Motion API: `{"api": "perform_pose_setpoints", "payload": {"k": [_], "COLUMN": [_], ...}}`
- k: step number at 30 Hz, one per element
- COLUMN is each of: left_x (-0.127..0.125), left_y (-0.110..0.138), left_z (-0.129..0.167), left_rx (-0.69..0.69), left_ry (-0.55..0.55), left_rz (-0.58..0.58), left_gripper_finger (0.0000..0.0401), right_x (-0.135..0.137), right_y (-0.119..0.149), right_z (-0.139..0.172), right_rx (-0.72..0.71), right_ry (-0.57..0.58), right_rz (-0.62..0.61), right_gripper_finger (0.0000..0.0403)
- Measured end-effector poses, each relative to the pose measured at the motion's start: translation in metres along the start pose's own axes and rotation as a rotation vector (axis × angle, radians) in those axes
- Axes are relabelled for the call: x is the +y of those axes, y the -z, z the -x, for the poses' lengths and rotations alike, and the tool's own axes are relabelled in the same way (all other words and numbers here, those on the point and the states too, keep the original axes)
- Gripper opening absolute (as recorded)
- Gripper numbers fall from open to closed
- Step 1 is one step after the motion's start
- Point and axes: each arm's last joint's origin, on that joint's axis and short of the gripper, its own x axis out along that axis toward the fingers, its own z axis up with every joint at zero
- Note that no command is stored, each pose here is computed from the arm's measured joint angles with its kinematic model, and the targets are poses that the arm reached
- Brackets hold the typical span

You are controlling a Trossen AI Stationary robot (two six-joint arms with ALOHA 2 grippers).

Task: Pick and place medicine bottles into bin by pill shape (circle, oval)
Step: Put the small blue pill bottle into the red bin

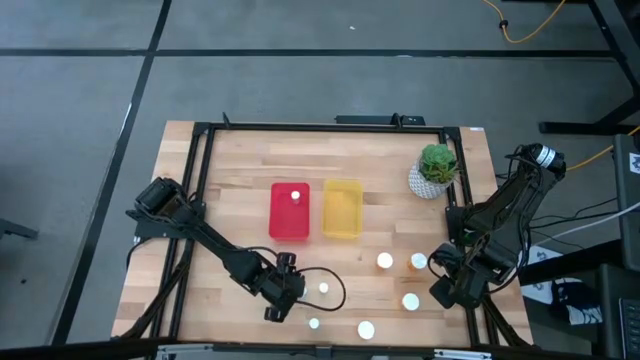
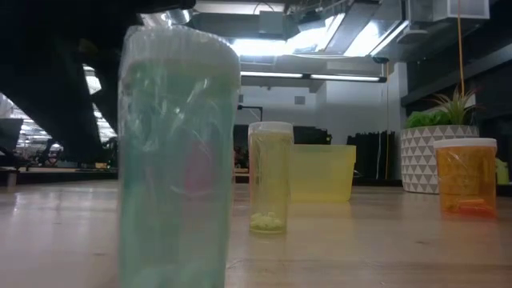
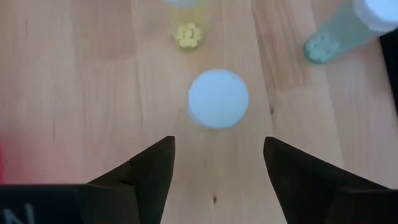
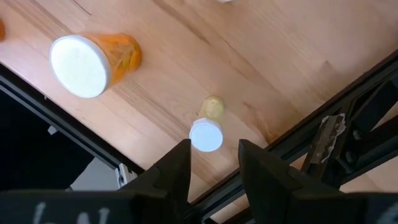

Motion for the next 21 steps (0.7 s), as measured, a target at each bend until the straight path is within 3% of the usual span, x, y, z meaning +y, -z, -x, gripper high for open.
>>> {"api": "perform_pose_setpoints", "payload": {"k": [21], "left_x": [-0.0014], "left_y": [-0.007], "left_z": [-0.0001], "left_rx": [-0.064], "left_ry": [0.026], "left_rz": [0.019], "left_gripper_finger": [0.0238], "right_x": [0.0001], "right_y": [-0.0004], "right_z": [0.0], "right_rx": [-0.014], "right_ry": [-0.005], "right_rz": [0.0], "right_gripper_finger": [0.0135]}}
